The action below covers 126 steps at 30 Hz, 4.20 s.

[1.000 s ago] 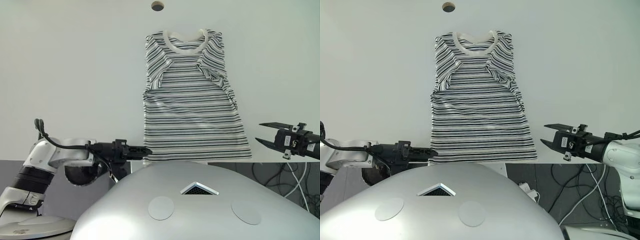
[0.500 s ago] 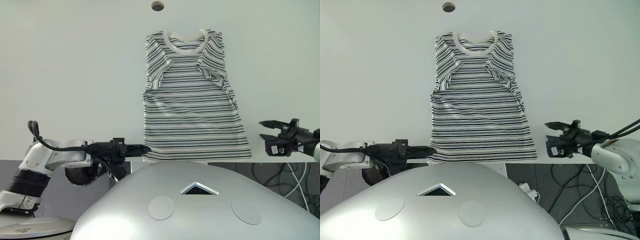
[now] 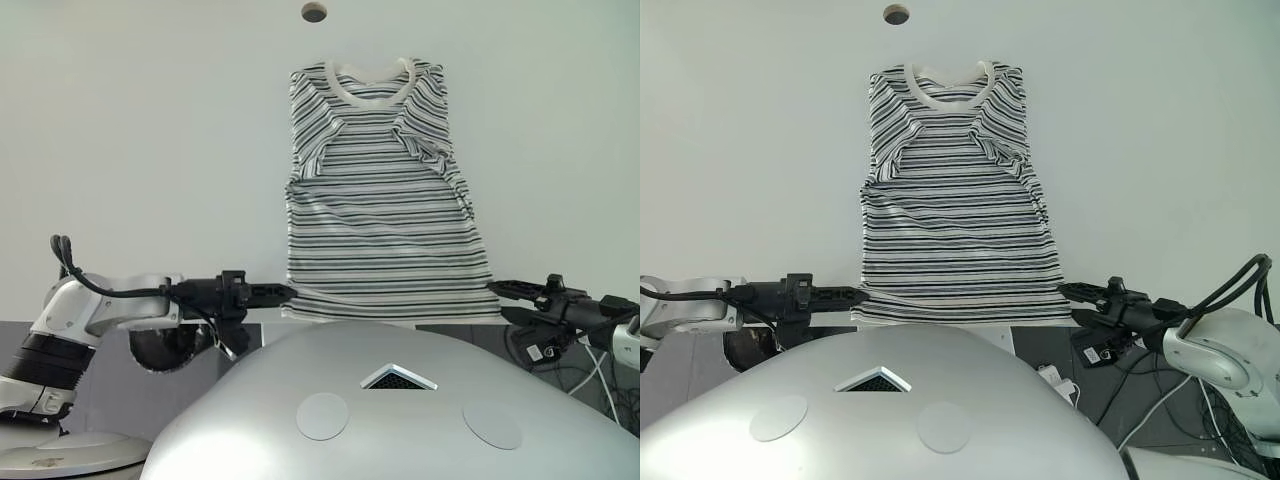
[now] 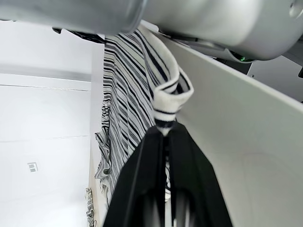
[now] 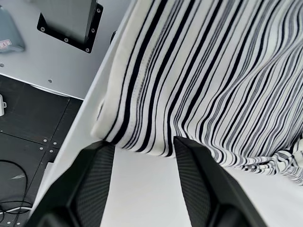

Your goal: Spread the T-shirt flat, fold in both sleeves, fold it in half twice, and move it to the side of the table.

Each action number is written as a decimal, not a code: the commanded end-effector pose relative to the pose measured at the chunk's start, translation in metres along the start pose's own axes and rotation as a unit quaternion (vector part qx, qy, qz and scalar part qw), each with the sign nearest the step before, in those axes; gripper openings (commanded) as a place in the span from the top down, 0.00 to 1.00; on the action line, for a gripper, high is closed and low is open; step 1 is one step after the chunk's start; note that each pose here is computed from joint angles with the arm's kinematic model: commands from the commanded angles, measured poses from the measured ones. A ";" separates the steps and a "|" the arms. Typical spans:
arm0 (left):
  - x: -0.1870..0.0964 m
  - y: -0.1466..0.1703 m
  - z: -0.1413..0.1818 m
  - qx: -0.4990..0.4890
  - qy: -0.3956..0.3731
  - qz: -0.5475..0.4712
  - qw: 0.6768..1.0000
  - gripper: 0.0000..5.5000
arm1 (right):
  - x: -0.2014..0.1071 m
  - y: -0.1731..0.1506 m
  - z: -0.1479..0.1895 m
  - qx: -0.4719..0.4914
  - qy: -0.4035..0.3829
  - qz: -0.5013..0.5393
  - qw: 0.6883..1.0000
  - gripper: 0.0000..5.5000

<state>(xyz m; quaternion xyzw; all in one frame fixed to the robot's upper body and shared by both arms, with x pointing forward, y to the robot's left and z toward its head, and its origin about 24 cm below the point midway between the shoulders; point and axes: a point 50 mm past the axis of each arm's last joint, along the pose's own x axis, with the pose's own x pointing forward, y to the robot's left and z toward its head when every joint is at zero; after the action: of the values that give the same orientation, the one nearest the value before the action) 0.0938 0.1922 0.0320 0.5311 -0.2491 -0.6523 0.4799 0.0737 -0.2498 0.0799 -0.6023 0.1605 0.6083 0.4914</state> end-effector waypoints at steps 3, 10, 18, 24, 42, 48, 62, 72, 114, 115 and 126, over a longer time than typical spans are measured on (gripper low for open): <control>-0.002 -0.014 -0.002 -0.009 0.018 -0.056 0.998 1.00 | 0.012 -0.007 0.000 -0.021 -0.009 -0.003 1.000 0.58; -0.003 -0.009 -0.005 -0.006 0.022 -0.053 0.998 1.00 | 0.011 -0.008 0.006 -0.022 -0.025 0.011 0.999 0.67; -0.003 0.000 -0.008 -0.016 0.036 -0.036 0.999 1.00 | 0.000 -0.016 0.011 -0.008 -0.033 0.016 0.999 0.94; -0.004 0.005 -0.006 -0.040 0.034 -0.027 0.998 1.00 | 0.000 -0.023 0.009 0.015 -0.034 -0.017 0.999 0.99; -0.039 0.053 0.020 -0.379 0.001 0.039 0.925 1.00 | -0.026 -0.037 0.017 0.111 -0.129 -0.153 0.973 0.99; -0.062 0.065 0.037 -0.397 -0.035 0.082 0.914 1.00 | -0.051 -0.034 0.020 0.112 -0.130 -0.216 0.961 0.99; -0.073 0.095 0.002 -0.297 0.089 0.225 0.924 1.00 | -0.059 -0.078 -0.008 0.110 -0.124 -0.299 0.940 0.99; -0.053 0.099 -0.124 -0.169 0.281 0.278 0.903 1.00 | 0.012 -0.191 -0.081 0.109 -0.066 -0.270 0.954 0.99; -0.014 0.115 -0.097 -0.101 0.170 0.560 0.805 0.46 | 0.130 -0.223 -0.077 0.204 -0.113 -0.234 0.944 0.66; -0.012 0.116 -0.096 -0.101 0.168 0.556 0.807 0.46 | 0.133 -0.222 -0.080 0.198 -0.100 -0.220 0.950 0.66; -0.008 0.112 -0.102 -0.108 0.220 0.484 0.840 0.46 | 0.081 -0.158 -0.099 0.076 0.010 0.047 0.996 0.66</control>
<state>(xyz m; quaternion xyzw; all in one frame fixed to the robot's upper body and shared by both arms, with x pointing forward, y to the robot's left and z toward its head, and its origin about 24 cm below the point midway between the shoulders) 0.2261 0.1716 0.0975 0.3937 -0.3041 -0.2124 0.8411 0.3063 -0.2063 0.0599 -0.5739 0.1495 0.5593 0.5792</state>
